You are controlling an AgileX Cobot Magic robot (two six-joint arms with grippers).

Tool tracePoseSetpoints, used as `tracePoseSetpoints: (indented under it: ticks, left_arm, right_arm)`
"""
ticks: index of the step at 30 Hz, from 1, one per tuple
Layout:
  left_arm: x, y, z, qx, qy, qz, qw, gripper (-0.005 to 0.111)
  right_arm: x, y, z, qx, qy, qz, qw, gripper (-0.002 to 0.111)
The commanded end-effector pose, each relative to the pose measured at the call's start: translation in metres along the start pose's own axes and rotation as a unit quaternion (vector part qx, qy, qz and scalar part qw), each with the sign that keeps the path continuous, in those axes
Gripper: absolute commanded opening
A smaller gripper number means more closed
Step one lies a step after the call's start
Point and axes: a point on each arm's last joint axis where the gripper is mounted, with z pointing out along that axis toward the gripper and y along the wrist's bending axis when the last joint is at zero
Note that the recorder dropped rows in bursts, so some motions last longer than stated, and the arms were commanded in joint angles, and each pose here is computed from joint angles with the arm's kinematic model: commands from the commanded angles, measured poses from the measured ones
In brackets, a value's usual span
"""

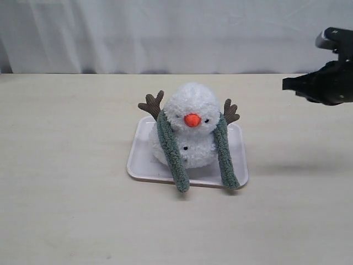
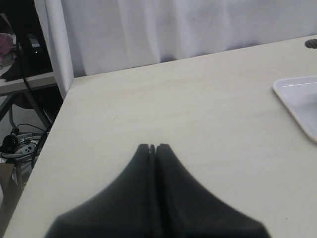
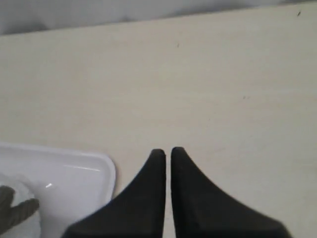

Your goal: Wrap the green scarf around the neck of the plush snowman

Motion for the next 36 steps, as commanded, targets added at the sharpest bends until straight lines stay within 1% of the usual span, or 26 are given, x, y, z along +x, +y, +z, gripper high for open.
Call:
tracePoseSetpoints:
  ticks: [1,5,9,14,15,17,20,22,28,30,36]
  left_arm:
    - [-0.001,0.000,0.000,0.000,-0.006,-0.003,1.000,0.000]
    - [-0.001,0.000,0.000,0.000,-0.006,-0.003,1.000,0.000]
    - [-0.001,0.000,0.000,0.000,-0.006,-0.003,1.000,0.000]
    - [-0.001,0.000,0.000,0.000,-0.006,-0.003,1.000,0.000]
    - [-0.001,0.000,0.000,0.000,-0.006,-0.003,1.000,0.000]
    - [-0.001,0.000,0.000,0.000,-0.006,-0.003,1.000,0.000]
    - [-0.001,0.000,0.000,0.000,-0.006,-0.003,1.000,0.000]
    - [-0.001,0.000,0.000,0.000,-0.006,-0.003,1.000,0.000]
    - [-0.001,0.000,0.000,0.000,-0.006,-0.003,1.000,0.000]
    - [-0.001,0.000,0.000,0.000,-0.006,-0.003,1.000,0.000]
    - [-0.001,0.000,0.000,0.000,-0.006,-0.003,1.000,0.000]
  right_arm:
    - [-0.014,0.009,-0.053,0.003,-0.077,0.015,0.997,0.004]
    - [-0.022,0.024,-0.100,-0.032,-0.124,-0.008,0.992,0.004]
    - [-0.023,0.038,-0.145,-0.061,-0.172,-0.025,0.983,0.004]
    - [-0.014,0.049,-0.201,-0.070,-0.243,-0.043,0.967,0.004]
    - [-0.007,0.052,-0.223,-0.068,-0.276,-0.049,0.957,0.004]
    - [0.004,0.056,-0.252,-0.067,-0.320,-0.058,0.943,0.004]
    - [0.023,0.062,-0.287,-0.069,-0.375,-0.071,0.922,0.004]
    - [0.043,0.066,-0.314,-0.072,-0.420,-0.083,0.901,0.004]
    - [0.083,0.079,-0.356,-0.104,-0.481,-0.117,0.863,0.004]
    - [0.091,0.080,-0.367,-0.103,-0.503,-0.122,0.850,0.004]
    - [0.105,0.082,-0.382,-0.103,-0.534,-0.130,0.829,0.004]
